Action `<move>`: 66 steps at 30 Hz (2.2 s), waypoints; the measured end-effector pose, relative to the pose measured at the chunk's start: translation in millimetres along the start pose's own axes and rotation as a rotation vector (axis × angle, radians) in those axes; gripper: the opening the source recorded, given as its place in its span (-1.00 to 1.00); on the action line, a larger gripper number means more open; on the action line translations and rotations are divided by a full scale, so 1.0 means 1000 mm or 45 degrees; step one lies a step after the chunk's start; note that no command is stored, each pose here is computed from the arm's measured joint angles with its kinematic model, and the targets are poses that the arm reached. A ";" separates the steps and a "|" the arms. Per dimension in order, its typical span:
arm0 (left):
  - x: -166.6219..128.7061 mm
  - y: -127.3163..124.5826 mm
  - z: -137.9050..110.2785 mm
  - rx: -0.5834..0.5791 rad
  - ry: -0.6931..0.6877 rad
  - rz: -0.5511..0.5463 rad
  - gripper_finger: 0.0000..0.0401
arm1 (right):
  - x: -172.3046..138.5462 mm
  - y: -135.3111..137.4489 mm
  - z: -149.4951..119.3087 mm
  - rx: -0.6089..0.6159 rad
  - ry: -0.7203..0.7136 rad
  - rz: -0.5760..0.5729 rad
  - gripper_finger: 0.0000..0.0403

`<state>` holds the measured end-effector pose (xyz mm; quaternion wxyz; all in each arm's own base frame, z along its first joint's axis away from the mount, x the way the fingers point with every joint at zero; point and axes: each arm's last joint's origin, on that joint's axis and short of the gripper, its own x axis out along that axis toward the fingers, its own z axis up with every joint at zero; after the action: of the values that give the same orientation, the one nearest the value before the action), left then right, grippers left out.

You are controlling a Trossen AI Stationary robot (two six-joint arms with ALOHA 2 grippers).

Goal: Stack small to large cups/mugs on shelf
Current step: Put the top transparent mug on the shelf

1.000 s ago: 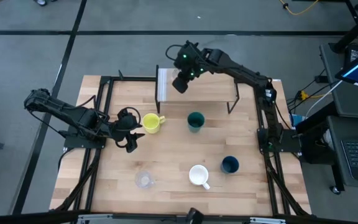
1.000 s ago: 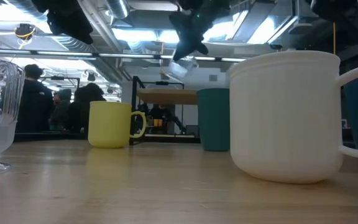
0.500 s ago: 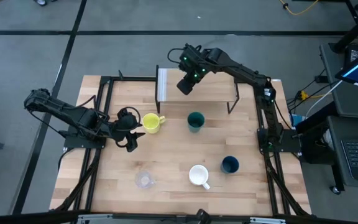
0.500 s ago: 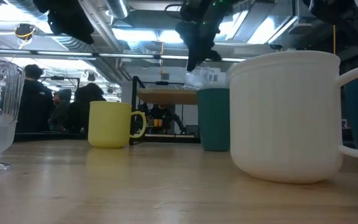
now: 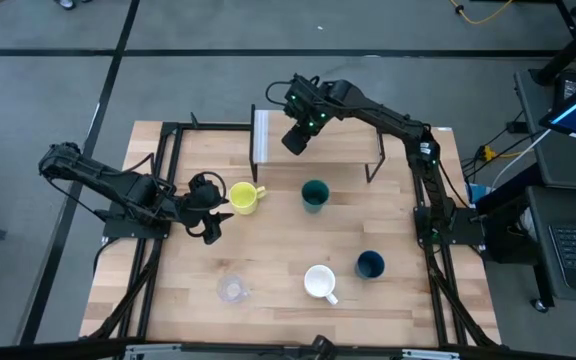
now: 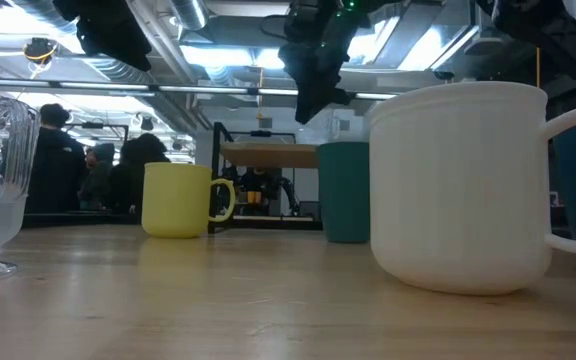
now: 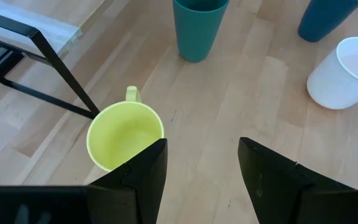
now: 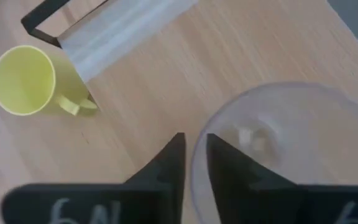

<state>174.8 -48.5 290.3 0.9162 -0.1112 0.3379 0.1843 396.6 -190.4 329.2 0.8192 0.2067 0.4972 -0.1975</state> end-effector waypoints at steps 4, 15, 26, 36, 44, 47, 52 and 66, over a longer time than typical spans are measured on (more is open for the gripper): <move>0.000 0.000 0.000 0.000 0.000 0.000 -0.04 | -0.003 0.001 0.002 -0.019 -0.025 0.004 -0.44; 0.000 0.000 0.000 -0.001 0.001 0.000 -0.04 | -0.042 0.005 0.003 -0.044 -0.116 0.056 -0.13; 0.000 0.000 0.000 -0.005 0.000 -0.001 -0.04 | -0.103 0.008 -0.018 -0.149 -0.173 0.079 -0.12; 0.000 0.000 0.000 -0.006 0.000 -0.001 -0.04 | -0.129 0.014 -0.051 -0.235 0.008 -0.138 -0.12; 0.000 0.000 0.000 -0.013 -0.001 -0.001 -0.04 | -0.125 0.023 -0.081 -0.405 0.131 -0.137 -0.12; 0.000 0.000 0.000 -0.013 -0.001 -0.001 -0.04 | -0.122 0.017 -0.101 -0.413 0.122 -0.138 -0.12; 0.000 0.000 0.000 -0.013 -0.001 -0.002 -0.04 | -0.106 0.007 -0.114 -0.439 -0.244 -0.127 -0.12; 0.000 0.000 0.000 -0.014 -0.003 -0.001 -0.05 | -0.021 -0.043 -0.114 -0.393 -0.358 -0.199 -0.12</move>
<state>175.2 -48.5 290.5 0.9162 -0.1160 0.3356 0.1858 281.1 -163.4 294.3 0.8846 0.0100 0.4168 -0.2088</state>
